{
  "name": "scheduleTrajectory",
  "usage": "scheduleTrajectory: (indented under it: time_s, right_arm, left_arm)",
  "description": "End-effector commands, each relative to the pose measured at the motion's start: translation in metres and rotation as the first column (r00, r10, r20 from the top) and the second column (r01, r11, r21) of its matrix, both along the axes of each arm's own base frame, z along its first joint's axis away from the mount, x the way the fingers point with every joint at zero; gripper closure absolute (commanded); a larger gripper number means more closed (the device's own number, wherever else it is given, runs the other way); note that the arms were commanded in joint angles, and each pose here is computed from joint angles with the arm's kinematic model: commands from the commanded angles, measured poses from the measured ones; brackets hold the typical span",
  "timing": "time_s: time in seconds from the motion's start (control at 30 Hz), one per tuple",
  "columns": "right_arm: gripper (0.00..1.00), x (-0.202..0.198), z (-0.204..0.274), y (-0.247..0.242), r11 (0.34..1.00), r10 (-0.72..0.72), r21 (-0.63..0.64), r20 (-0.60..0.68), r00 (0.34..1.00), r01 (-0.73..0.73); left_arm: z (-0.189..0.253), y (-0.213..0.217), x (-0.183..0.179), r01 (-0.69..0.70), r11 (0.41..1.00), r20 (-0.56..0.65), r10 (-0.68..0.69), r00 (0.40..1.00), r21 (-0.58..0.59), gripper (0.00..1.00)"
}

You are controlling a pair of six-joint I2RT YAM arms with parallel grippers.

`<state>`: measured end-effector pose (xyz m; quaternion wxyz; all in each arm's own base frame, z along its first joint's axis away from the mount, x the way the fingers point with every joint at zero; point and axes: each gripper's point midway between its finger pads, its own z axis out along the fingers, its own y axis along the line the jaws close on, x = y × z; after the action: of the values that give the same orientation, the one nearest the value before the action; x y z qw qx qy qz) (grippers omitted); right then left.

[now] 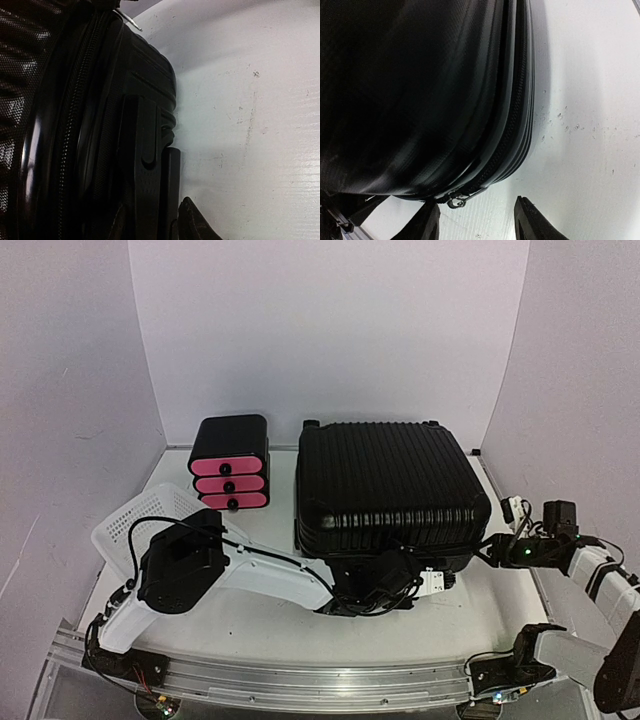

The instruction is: Open, take out, and arrange the luggage

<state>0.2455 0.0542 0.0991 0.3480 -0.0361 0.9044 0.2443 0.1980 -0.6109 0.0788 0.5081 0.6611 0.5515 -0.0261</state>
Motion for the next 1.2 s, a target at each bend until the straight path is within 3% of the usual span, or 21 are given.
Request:
scheduleTrajectory:
  time_s: [0.0, 0.13, 0.43, 0.83, 1.17]
  right_arm:
    - [0.39, 0.023, 0.032, -0.003, 1.000, 0.013, -0.011, 0.146, 0.989, -0.011]
    - [0.32, 0.024, 0.035, -0.012, 0.999, 0.011, -0.051, 0.205, 0.979, -0.001]
    - [0.36, 0.028, 0.050, 0.016, 0.971, 0.124, 0.151, 0.341, 0.932, -0.184]
    - [0.44, 0.018, 0.045, 0.051, 0.888, 0.264, 0.306, 0.275, 0.925, -0.344]
    - [0.35, 0.004, 0.033, 0.061, 0.904, 0.260, 0.318, 0.124, 0.958, -0.286]
  left_arm:
    - [0.002, 0.032, 0.034, -0.138, 0.990, 0.021, 0.138, 0.990, 0.036, 0.69]
    - [-0.002, 0.035, 0.034, -0.144, 0.989, 0.021, 0.143, 0.989, 0.045, 0.74]
    - [-0.012, 0.060, 0.052, -0.193, 0.979, -0.023, 0.195, 0.981, 0.060, 0.90]
    - [-0.010, 0.096, 0.048, -0.205, 0.976, -0.094, 0.211, 0.973, 0.066, 0.94]
    - [0.002, 0.103, 0.075, -0.247, 0.969, -0.118, 0.248, 0.961, 0.029, 0.95]
